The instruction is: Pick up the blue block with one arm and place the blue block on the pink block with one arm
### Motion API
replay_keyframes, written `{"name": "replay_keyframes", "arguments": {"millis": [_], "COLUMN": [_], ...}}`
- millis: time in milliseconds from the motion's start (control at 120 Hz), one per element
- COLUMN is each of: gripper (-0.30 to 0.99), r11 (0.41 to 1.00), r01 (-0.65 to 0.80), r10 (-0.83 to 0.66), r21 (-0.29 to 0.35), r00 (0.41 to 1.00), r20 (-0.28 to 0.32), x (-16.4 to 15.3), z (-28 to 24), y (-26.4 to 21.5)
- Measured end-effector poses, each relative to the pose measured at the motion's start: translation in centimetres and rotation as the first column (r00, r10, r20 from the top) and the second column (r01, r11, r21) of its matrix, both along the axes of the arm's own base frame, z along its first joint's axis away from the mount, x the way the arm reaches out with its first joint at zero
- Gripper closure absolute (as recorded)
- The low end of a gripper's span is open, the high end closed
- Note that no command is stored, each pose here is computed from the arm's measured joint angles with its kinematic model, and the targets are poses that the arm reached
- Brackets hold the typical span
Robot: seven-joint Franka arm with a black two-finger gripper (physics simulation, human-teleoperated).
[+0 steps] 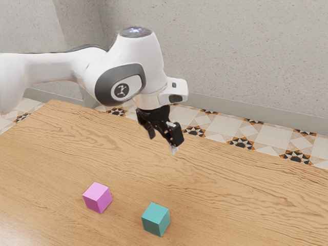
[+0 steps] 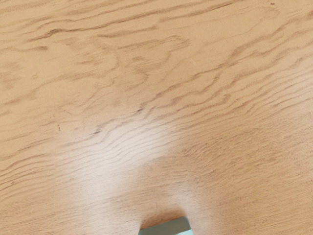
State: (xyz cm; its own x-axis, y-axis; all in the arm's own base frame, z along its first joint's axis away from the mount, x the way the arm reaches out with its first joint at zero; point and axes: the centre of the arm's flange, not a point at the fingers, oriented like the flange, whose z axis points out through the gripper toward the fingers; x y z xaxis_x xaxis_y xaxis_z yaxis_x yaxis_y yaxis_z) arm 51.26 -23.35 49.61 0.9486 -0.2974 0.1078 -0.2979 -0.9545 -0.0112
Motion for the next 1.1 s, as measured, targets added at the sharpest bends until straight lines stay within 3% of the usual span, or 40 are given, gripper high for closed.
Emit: {"name": "replay_keyframes", "arguments": {"millis": [258,525,825,1100], "gripper": [0.0,0.0,0.0,0.0], "r11": [0.997,1.0,0.998,0.992], "r01": [0.083,0.02,0.062,0.125], "r10": [-0.083,-0.02,-0.06,-0.122], "r21": [-0.005,0.006,-0.013,-0.032], "r00": [0.996,0.998,0.995,0.988], "r20": [0.022,0.059,0.08,0.099], "x": [-3.2,-4.0,-8.0,-8.4], "z": [-5.2,-8.3,-9.4,-8.7], "y": [-3.5,0.6,-1.5,-1.0]}}
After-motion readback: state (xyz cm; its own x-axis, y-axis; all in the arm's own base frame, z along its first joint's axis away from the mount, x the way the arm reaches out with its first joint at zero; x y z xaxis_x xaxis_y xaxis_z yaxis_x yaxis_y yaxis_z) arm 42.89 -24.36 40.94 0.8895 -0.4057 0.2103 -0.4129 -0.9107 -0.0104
